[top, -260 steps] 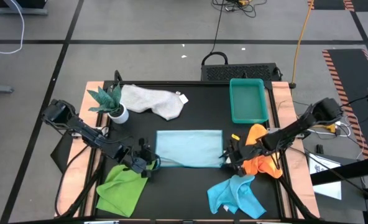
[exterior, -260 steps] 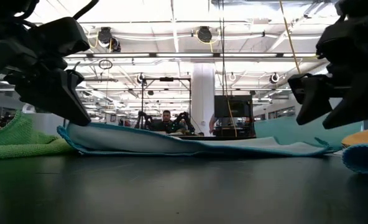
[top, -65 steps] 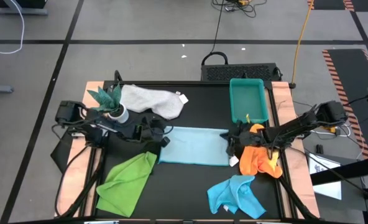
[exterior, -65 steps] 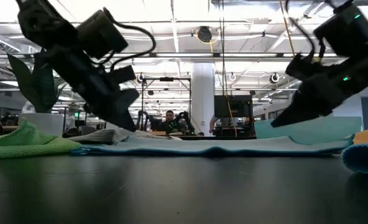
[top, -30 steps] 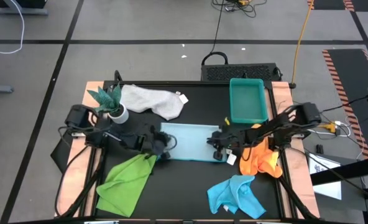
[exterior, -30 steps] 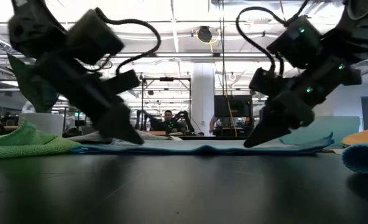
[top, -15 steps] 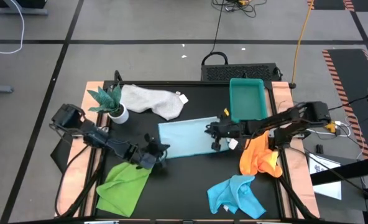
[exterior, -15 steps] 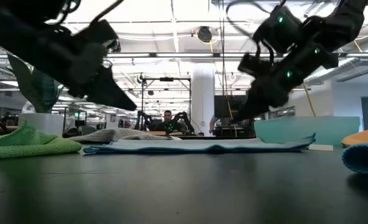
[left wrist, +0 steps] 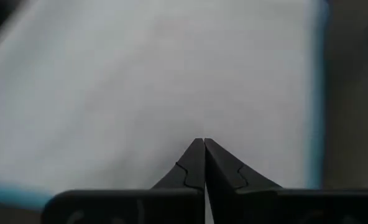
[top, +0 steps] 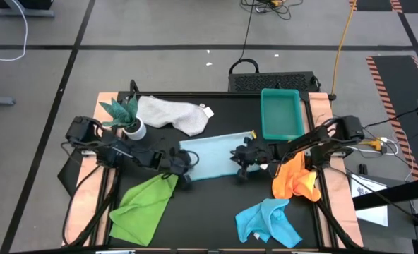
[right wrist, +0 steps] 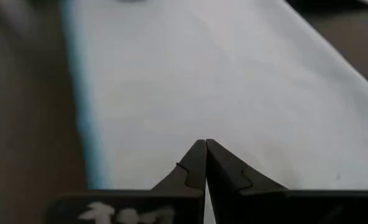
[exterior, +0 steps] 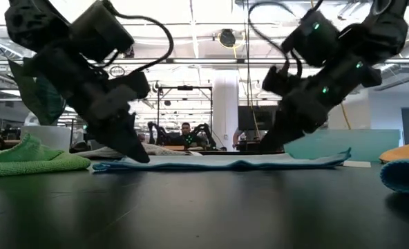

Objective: Fold microfiber towels
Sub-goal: Fold the light blue microfiber cloth

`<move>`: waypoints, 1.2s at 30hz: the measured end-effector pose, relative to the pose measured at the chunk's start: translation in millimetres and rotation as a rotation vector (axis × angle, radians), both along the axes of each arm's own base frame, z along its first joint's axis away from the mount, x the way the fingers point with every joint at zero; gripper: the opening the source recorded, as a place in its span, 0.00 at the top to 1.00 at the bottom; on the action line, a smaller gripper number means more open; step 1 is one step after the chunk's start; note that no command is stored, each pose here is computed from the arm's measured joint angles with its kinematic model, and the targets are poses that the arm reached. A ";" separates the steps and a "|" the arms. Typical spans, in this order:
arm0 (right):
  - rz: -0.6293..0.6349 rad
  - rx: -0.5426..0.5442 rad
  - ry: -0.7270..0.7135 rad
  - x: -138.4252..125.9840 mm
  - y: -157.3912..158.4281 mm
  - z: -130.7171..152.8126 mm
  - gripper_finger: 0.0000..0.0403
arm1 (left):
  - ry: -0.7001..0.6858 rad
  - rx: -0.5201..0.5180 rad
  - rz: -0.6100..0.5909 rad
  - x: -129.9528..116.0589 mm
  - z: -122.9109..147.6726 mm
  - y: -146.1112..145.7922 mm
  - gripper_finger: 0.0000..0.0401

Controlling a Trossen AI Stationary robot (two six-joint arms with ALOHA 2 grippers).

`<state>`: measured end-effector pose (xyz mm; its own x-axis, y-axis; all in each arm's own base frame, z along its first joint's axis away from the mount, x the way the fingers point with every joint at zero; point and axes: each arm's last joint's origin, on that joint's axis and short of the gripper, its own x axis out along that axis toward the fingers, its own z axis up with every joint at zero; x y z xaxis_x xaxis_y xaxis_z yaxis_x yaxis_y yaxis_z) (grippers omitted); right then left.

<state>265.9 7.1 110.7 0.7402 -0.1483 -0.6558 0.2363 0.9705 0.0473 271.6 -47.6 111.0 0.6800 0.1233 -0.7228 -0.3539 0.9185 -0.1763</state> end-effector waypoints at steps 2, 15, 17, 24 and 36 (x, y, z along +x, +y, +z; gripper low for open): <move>-0.028 -0.001 0.038 -2.0 -7.1 -3.9 1.00 | 0.005 -0.044 -0.018 -0.8 -3.0 -9.6 0.98; 0.060 0.059 -0.039 -2.6 -24.6 14.9 1.00 | -0.326 -0.134 -0.187 16.4 35.4 -57.9 0.96; 0.124 0.107 -0.025 -2.1 -12.7 11.8 1.00 | -0.291 -0.055 -0.129 20.1 34.0 -45.2 0.98; 0.153 0.173 0.057 -4.8 13.7 2.6 1.00 | 0.008 0.053 0.005 17.4 14.0 20.1 0.97; -0.055 -0.003 0.173 -14.7 -35.0 0.0 1.00 | 0.054 -0.258 -0.056 7.6 4.3 -21.9 0.99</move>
<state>251.3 -27.9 110.7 0.6072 -0.1880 -0.7720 0.2938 0.9559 -0.0016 279.3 -69.4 115.3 0.6403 -0.1065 -0.7607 -0.3189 0.8641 -0.3894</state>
